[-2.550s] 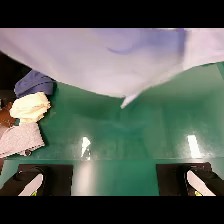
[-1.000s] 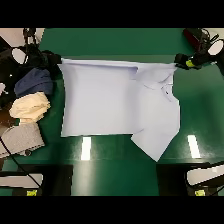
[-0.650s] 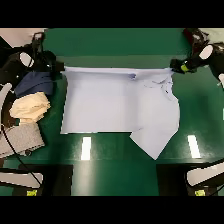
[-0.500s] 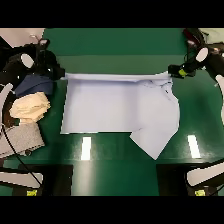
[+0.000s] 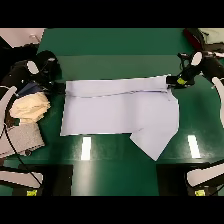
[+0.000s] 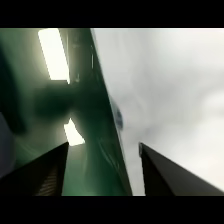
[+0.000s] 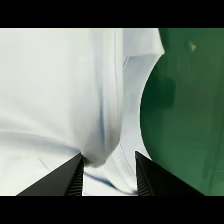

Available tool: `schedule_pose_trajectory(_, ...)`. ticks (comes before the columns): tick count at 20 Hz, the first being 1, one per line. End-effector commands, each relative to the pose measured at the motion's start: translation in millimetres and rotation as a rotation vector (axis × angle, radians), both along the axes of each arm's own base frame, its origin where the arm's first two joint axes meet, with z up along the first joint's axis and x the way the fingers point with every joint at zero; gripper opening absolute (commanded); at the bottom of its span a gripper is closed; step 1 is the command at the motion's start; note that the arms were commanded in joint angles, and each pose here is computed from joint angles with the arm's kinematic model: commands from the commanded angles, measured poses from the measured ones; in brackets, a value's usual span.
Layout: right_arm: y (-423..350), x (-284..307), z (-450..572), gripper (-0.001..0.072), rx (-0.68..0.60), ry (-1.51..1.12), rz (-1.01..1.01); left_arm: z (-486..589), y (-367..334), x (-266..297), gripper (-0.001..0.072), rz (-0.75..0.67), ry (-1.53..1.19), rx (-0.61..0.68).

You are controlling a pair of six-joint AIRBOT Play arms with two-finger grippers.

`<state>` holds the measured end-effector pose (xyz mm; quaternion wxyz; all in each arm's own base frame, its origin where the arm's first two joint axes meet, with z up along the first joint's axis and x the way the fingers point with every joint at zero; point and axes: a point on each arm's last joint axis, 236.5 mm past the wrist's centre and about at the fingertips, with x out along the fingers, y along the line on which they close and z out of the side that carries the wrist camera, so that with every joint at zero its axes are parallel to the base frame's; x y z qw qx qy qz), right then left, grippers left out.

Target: Fold the shirts.

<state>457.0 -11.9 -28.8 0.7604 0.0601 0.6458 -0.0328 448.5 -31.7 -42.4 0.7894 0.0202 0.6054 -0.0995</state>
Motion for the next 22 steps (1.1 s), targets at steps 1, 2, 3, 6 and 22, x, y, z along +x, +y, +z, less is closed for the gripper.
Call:
schedule_pose_trajectory(1,15,-24,25,0.0363,0.098,0.054,0.083,6,19,-37,0.0526,0.018,0.143,0.051)
schedule_pose_trajectory(2,27,-28,41,0.0362,0.178,0.031,0.117,15,25,-41,0.0526,0.042,0.144,0.037)
schedule_pose_trajectory(3,35,-33,57,0.0356,0.252,0.013,0.124,27,27,-45,0.0527,0.069,0.135,-0.002)
schedule_pose_trajectory(6,34,-45,93,0.0355,0.339,-0.039,0.124,48,18,-67,0.0527,0.130,0.128,-0.174)
schedule_pose_trajectory(22,25,-61,129,0.0307,0.327,-0.101,0.134,-47,-22,-207,0.0286,0.276,0.359,-0.437)
